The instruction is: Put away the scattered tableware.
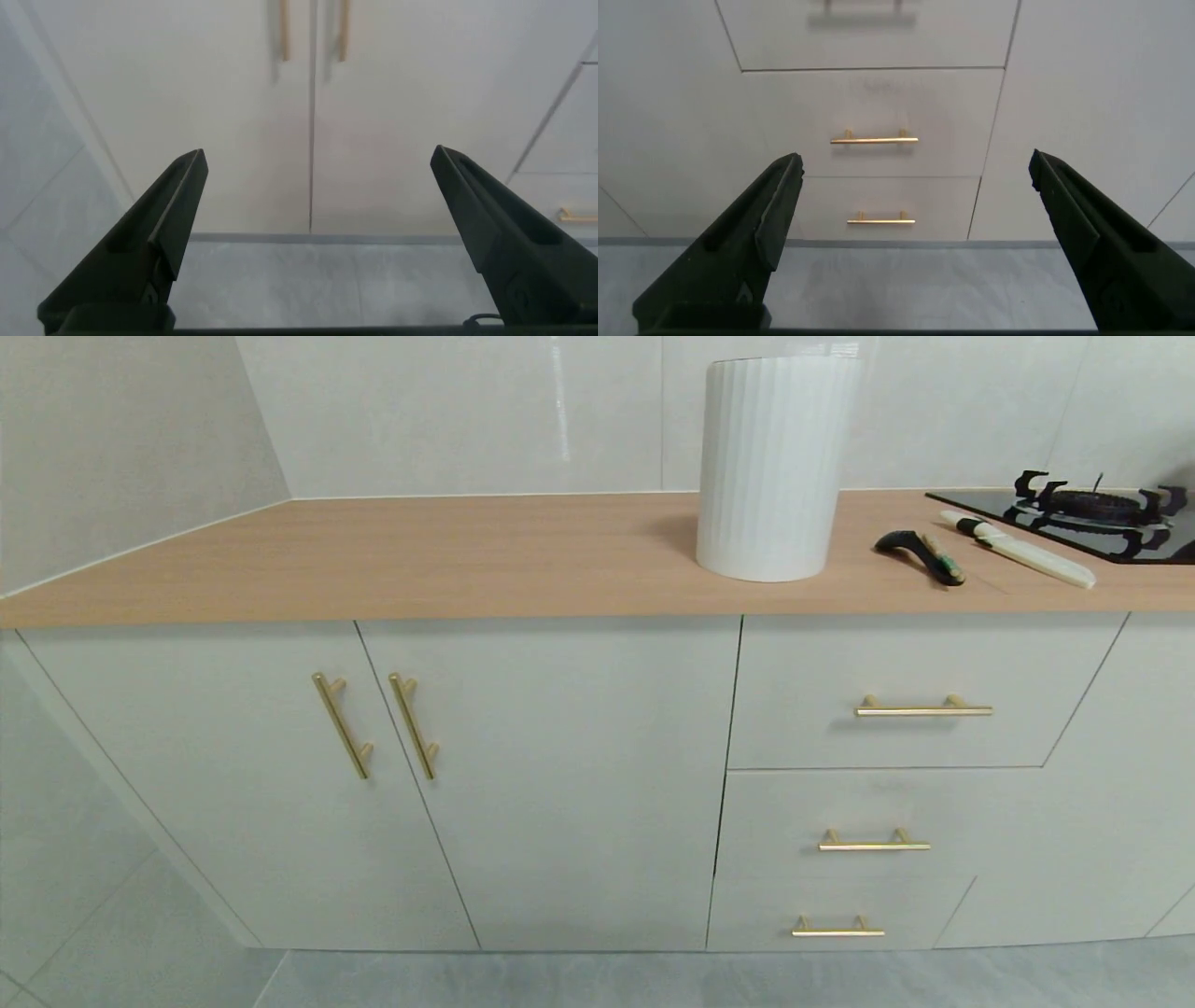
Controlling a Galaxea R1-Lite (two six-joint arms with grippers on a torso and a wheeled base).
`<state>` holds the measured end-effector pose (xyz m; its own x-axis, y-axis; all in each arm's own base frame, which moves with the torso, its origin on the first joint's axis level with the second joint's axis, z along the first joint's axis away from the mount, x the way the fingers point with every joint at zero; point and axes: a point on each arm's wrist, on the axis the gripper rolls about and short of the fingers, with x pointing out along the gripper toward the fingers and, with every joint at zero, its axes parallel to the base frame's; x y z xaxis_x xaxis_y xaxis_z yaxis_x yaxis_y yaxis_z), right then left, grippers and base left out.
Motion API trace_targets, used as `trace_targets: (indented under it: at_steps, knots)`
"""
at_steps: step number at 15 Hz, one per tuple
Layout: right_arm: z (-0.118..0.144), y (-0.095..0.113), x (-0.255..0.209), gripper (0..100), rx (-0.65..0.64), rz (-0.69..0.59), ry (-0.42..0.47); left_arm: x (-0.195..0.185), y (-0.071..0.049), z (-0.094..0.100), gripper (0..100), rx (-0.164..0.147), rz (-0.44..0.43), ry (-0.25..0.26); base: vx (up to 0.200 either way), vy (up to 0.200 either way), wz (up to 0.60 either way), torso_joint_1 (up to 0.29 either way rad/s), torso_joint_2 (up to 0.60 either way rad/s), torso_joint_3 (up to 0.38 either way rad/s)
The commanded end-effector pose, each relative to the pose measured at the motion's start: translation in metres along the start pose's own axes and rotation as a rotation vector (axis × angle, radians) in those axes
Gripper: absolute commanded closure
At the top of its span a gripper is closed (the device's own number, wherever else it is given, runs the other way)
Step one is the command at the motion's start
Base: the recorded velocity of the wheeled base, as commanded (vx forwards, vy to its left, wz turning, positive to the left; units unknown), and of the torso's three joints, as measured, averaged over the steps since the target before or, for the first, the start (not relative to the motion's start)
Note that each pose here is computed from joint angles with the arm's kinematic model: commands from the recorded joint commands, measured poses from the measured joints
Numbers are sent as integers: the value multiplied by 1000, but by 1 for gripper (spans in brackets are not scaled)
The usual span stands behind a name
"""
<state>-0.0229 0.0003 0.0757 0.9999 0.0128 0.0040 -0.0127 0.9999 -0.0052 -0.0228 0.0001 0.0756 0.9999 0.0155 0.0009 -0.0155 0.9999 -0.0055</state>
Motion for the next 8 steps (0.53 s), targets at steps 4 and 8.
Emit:
trace_targets:
  at_steps: [4,8]
  knots:
    - [0,0,0,0,-3,3,1,0,0,0,0,-1,1,-1,0,0,0,0,0,0]
    - [37,1,-5,0,-13,65,-66,0,0,0,0,-1,1,-1,0,0,0,0,0,0]
